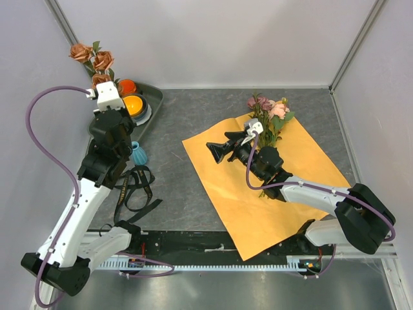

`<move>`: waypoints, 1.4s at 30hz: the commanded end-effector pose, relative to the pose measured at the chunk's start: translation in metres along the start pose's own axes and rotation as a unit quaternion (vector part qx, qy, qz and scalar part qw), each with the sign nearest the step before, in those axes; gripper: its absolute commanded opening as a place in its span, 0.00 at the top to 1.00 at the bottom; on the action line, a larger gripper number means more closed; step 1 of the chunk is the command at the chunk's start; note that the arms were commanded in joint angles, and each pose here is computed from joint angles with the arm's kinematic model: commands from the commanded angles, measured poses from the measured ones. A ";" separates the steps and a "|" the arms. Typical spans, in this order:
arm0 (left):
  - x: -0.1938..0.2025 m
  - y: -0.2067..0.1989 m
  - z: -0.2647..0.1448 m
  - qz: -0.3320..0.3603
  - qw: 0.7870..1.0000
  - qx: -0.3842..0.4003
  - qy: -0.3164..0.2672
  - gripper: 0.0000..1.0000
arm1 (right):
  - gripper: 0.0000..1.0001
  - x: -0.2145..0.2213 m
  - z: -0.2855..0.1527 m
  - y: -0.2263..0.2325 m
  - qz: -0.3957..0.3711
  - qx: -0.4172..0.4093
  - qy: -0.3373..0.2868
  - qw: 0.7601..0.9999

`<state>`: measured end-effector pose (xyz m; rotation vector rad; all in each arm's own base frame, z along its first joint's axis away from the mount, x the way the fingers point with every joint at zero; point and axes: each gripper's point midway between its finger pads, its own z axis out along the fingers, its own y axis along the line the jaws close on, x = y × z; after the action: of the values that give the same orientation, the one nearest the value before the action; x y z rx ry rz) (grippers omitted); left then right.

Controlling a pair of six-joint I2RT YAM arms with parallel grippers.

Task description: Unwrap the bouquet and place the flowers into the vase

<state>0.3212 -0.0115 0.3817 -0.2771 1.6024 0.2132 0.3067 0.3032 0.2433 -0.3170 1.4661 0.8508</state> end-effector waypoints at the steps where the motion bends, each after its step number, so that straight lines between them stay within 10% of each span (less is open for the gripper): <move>1: -0.005 -0.004 0.007 -0.049 0.999 0.006 -0.014 0.98 | 0.02 -0.012 0.002 0.001 -0.001 -0.001 -0.023 1.000; 42: 0.114 0.024 0.061 -0.080 0.989 -0.090 0.080 0.96 | 0.02 -0.001 0.007 -0.005 -0.004 0.004 -0.008 1.000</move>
<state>0.3605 0.0222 0.2611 -0.5094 1.7487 0.2556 0.3114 0.3043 0.2297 -0.3210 1.4992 0.8363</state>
